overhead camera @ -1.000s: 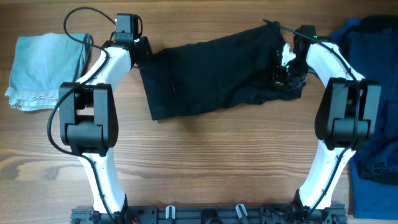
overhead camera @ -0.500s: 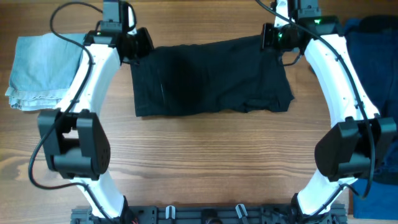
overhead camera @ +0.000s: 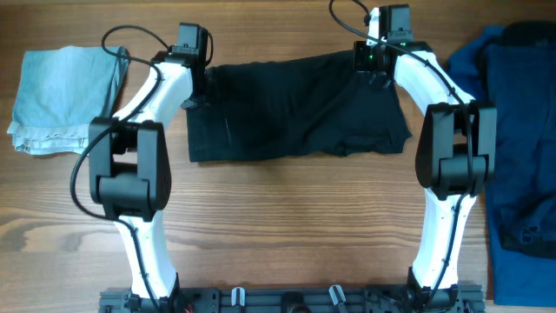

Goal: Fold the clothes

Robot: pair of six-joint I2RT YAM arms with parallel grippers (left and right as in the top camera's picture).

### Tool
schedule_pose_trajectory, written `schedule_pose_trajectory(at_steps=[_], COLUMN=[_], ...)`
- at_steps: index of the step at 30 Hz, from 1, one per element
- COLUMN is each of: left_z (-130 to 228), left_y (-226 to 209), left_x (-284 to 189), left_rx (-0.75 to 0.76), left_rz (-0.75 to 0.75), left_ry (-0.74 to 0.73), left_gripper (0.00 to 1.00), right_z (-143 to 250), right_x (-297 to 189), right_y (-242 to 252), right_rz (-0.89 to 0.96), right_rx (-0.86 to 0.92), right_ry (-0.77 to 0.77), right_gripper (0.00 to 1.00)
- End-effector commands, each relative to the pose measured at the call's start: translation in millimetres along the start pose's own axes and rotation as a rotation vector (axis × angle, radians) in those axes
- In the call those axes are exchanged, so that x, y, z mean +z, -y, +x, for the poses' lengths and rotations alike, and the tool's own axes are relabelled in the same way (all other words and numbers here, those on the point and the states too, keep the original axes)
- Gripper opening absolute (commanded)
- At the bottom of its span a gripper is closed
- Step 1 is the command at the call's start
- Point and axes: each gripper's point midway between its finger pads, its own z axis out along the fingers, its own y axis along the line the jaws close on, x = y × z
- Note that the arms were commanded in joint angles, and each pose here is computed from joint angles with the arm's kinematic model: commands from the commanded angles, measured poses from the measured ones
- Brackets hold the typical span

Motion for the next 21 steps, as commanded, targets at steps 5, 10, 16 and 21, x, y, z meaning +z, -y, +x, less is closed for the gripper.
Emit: schedule_pose_trajectory(at_steps=[5,10,16,21], left_z=[-7.5,-67.8,-21.0,7.2], left_y=[-6.4,60.8,147.9,189.1], left_x=[16.3,-120.4,-117.9,-81.2], left_rx=[0.029,0.031,0.172,0.243], left_rz=[-0.046,0.199,0.461,0.521], left_ry=[0.023,0.313,0.195,0.14], left_gripper=[0.04,0.04,0.04,0.04], right_z=[-14.4,-68.3,3.9,62.5], right_x=[1.4,-118.3,-179.2,-167.6], right_y=[12.6,-58.8,-122.4,-149.2], right_rz=[0.067,-0.227,-0.413,-0.422], right_rx=[0.007,-0.037,-0.007,-0.038], right_ry=[0.064,0.172,-0.128,-0.303], right_gripper=[0.13,0.11,0.04,0.04])
